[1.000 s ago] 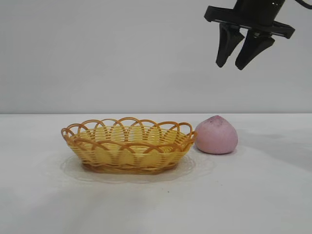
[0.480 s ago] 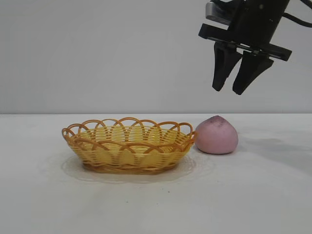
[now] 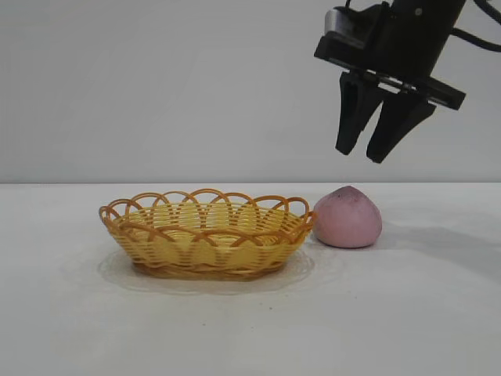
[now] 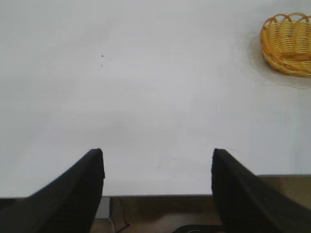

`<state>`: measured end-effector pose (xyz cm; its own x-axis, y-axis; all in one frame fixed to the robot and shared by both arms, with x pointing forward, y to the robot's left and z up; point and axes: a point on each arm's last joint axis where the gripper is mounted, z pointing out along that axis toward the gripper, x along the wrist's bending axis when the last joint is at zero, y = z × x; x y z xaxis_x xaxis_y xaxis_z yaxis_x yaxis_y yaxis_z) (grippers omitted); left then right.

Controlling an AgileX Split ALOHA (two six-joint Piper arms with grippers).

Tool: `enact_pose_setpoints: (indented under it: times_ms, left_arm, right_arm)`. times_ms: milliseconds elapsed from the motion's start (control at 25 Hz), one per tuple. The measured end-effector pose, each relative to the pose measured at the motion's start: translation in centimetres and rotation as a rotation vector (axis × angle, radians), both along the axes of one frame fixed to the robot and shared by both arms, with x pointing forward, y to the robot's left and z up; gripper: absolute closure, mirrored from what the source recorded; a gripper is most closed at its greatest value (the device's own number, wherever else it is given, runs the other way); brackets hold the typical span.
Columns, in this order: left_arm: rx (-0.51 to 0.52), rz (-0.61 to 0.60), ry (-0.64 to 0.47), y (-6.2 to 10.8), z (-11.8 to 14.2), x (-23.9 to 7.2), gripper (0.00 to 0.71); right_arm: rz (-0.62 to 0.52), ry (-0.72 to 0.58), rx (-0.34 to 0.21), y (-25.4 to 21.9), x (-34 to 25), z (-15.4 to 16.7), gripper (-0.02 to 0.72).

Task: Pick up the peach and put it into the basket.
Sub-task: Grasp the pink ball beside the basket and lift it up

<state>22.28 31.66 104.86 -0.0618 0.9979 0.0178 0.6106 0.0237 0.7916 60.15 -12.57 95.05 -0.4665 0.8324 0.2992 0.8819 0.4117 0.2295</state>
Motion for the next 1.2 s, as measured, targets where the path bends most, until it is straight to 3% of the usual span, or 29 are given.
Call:
enact_pose_setpoints:
  times_ms: [160,440,1200]
  left_arm:
    - [-0.032,-0.022,0.004,-0.3,0.0,0.0,0.291]
    - [-0.193,-0.096,0.077,-1.9,-1.6,0.4,0.291]
    - [-0.202,-0.164,0.042,-2.3,-1.7,-0.2,0.291]
  right_arm:
    - [0.010,0.024,-0.021,0.1,0.1,-1.3,0.391]
    - [0.004,0.014,-0.024,0.2,0.3,-1.7,0.391]
    - [0.009,0.010,-0.025,0.1,0.3,-1.7,0.391]
